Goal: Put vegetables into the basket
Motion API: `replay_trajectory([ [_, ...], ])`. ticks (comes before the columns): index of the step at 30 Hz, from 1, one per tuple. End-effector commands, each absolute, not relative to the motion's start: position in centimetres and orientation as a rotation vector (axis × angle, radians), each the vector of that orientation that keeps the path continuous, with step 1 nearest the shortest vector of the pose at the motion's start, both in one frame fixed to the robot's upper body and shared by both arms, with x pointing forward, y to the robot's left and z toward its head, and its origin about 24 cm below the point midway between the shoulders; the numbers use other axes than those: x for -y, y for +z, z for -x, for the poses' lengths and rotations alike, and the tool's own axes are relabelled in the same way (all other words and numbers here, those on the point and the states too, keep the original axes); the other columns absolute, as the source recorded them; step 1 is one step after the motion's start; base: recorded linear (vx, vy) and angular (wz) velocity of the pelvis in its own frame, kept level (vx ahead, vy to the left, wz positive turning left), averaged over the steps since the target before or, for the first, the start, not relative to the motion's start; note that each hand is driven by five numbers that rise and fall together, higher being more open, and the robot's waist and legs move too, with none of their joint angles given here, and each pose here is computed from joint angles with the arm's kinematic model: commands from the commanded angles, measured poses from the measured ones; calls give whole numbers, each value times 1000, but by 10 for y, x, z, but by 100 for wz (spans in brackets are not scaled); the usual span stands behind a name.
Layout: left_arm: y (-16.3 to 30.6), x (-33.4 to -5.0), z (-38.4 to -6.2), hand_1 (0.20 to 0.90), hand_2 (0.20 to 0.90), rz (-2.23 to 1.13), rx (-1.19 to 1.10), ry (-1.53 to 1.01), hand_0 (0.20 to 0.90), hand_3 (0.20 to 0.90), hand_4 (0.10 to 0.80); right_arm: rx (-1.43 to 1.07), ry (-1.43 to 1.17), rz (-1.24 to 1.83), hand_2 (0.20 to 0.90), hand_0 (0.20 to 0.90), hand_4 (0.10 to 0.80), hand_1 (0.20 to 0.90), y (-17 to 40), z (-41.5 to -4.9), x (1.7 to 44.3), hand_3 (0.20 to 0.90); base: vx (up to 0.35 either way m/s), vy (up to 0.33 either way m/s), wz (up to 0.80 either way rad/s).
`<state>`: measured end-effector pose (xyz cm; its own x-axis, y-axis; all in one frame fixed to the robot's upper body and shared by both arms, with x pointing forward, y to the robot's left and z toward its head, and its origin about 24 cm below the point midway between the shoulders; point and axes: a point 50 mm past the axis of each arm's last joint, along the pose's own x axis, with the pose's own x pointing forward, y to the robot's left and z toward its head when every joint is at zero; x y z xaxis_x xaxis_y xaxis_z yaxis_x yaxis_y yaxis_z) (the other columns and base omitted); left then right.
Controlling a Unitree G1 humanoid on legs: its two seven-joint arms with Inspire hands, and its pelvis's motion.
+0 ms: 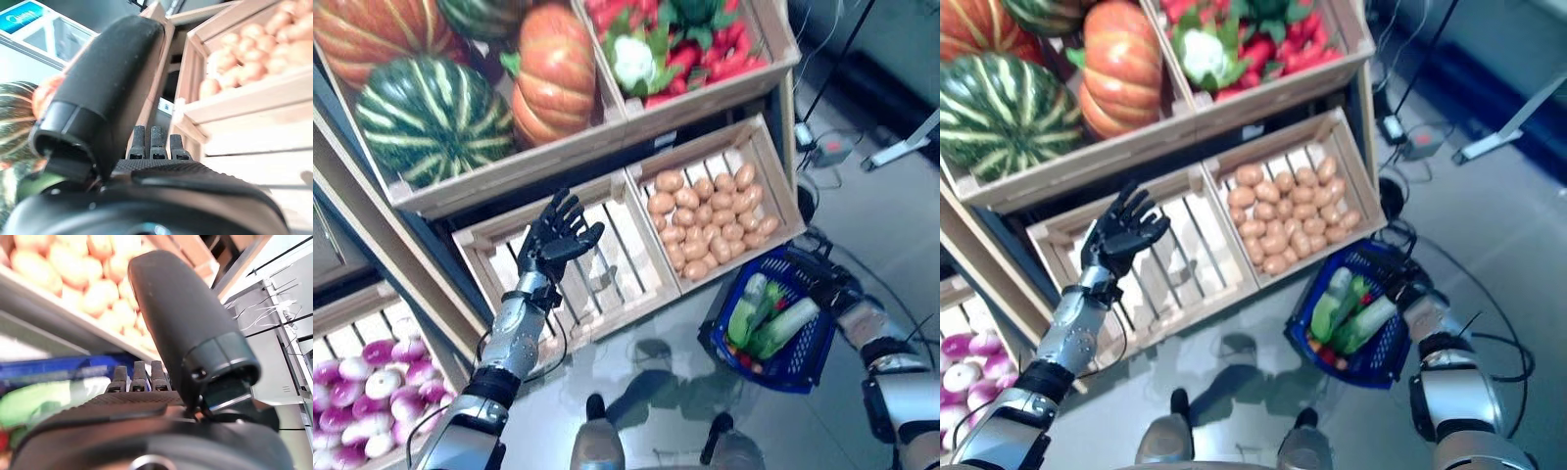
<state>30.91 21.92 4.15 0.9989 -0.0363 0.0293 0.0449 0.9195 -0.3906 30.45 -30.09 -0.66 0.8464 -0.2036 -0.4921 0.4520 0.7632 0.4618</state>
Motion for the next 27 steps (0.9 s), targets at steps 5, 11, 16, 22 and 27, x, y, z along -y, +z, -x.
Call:
replay_trajectory([
  [5,27,-221,-293,900,900,318,6,-38,900,900,800,-154,-258,-879,900,900,800,900,-15,-297,264,900,70,39,4],
  [11,-16,-215,-256,900,900,305,-96,-59,900,900,800,-240,-56,-879,900,900,800,900,-51,-260,208,900,5,8,1],
  [16,-34,-209,-235,900,900,199,-149,-151,900,900,800,-203,77,-995,900,900,800,900,-53,-243,168,900,4,2,-1],
  [22,-70,-202,-210,900,900,50,-343,-240,900,900,800,-358,223,-1003,900,900,800,900,-72,-217,136,900,-5,24,7],
  [27,-98,-198,-190,900,900,20,-503,-233,900,900,800,-540,196,-974,900,900,800,900,-98,-193,124,900,2,31,5],
])
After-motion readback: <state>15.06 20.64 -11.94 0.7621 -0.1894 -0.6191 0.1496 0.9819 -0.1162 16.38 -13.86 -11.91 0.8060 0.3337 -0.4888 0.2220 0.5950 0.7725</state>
